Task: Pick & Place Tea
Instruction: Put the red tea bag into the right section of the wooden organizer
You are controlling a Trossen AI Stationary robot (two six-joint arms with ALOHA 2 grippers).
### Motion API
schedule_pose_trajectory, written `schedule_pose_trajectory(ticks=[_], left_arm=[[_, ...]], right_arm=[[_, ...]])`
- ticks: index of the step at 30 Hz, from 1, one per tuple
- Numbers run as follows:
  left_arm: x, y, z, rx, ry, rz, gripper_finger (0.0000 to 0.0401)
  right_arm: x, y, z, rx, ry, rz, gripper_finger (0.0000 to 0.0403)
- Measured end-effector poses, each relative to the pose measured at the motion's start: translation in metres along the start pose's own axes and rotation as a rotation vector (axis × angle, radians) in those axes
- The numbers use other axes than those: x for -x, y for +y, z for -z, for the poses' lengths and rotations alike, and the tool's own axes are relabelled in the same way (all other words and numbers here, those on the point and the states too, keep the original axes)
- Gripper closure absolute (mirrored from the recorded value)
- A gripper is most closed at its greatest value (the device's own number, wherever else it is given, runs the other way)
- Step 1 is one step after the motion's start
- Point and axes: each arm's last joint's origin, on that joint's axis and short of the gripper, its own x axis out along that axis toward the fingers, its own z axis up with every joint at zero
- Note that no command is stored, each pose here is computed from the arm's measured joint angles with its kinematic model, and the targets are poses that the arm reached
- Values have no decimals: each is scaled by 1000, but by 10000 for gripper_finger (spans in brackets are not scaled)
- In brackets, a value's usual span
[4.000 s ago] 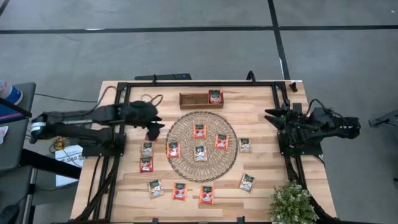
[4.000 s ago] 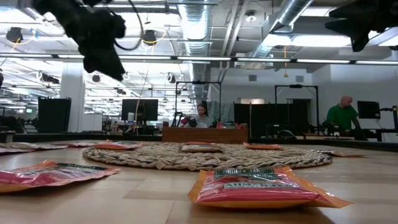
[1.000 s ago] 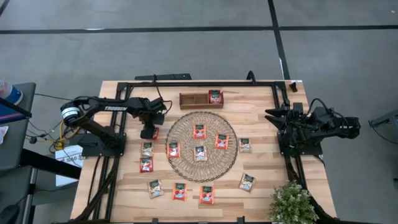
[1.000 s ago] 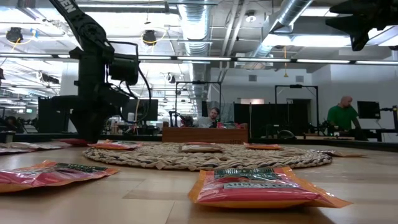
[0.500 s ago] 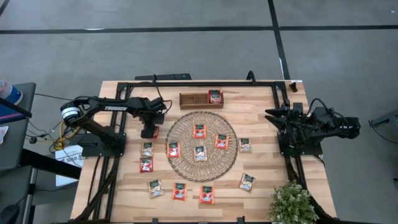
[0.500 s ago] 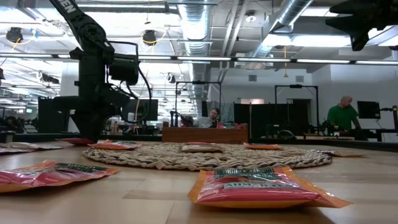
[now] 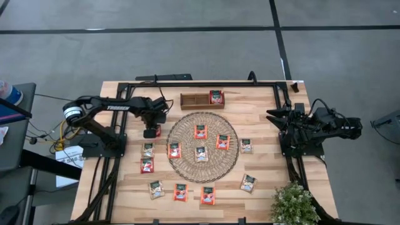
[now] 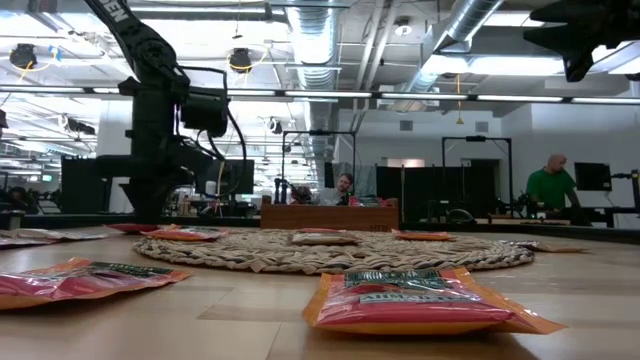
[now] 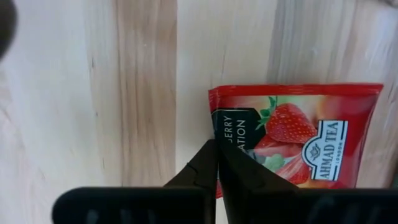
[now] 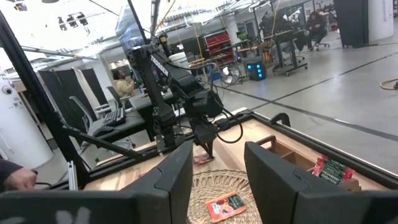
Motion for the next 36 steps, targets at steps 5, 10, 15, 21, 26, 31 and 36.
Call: schedule_pose_trajectory(ticks=[5,10,15,21,26,31,36], left_arm=[[3,3,-4,13,-7,-28,401],[11,7,-9,17,14,-90,401],[26,12,-18,21,19,-105,401],[53,20,-31,22,20,-134,401],[78,26,-40,23,18,-172,401],[101,30,-47,36,7,-186,401],[125,31,-53,66,-13,-199,401]], right_arm=[[0,0,0,0,0,0,264],[0,0,0,0,0,0,268],[0,0,0,0,0,0,267],[0,0,0,0,0,0,265],[0,0,0,1,0,0,266],[0,0,0,0,-1,0,264],[0,1,-4,-14,-37,-9,266]])
